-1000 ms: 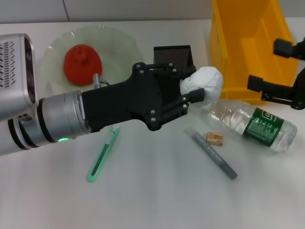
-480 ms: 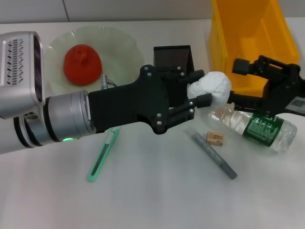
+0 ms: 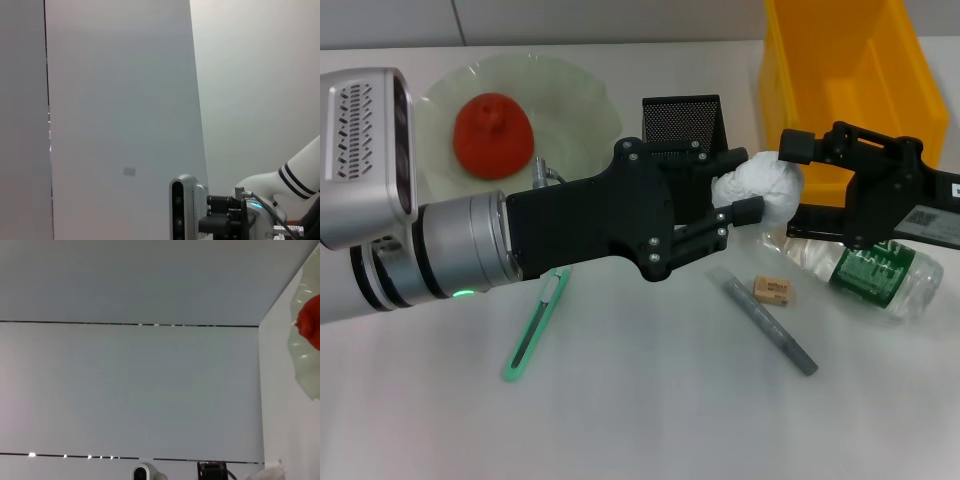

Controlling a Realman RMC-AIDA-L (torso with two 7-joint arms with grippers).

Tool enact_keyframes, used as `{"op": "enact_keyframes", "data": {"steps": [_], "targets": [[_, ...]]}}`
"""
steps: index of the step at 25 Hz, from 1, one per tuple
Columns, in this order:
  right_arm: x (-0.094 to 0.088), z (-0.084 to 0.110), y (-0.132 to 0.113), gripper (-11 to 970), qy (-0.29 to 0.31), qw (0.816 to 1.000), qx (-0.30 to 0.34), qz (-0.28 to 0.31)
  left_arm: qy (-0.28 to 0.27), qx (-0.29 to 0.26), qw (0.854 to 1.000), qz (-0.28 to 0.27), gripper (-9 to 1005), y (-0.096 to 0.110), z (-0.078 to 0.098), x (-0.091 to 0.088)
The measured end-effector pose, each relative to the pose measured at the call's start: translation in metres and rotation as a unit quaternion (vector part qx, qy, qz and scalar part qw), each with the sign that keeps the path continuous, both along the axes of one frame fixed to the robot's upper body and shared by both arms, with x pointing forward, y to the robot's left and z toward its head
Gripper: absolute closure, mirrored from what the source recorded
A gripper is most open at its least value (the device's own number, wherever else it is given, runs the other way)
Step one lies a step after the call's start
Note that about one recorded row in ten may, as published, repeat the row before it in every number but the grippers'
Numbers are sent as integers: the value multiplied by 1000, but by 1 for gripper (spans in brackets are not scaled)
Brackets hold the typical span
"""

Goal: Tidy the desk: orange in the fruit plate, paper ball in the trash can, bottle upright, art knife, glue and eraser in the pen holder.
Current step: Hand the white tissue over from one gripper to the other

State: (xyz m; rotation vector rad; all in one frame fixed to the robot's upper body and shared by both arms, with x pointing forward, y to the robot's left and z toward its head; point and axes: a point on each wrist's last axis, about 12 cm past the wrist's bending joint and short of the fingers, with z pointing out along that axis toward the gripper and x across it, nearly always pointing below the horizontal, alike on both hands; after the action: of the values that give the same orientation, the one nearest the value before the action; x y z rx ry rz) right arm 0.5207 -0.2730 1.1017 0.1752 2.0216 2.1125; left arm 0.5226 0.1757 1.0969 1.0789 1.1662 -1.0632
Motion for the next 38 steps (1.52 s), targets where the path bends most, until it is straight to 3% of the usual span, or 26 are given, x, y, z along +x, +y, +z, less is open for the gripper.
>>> {"op": "enact_keyframes", "data": {"steps": [38], "targets": [[-5,-2,-3,156,-8,1000,2,1,3,6,1000,11,620,1,-2,1]]}}
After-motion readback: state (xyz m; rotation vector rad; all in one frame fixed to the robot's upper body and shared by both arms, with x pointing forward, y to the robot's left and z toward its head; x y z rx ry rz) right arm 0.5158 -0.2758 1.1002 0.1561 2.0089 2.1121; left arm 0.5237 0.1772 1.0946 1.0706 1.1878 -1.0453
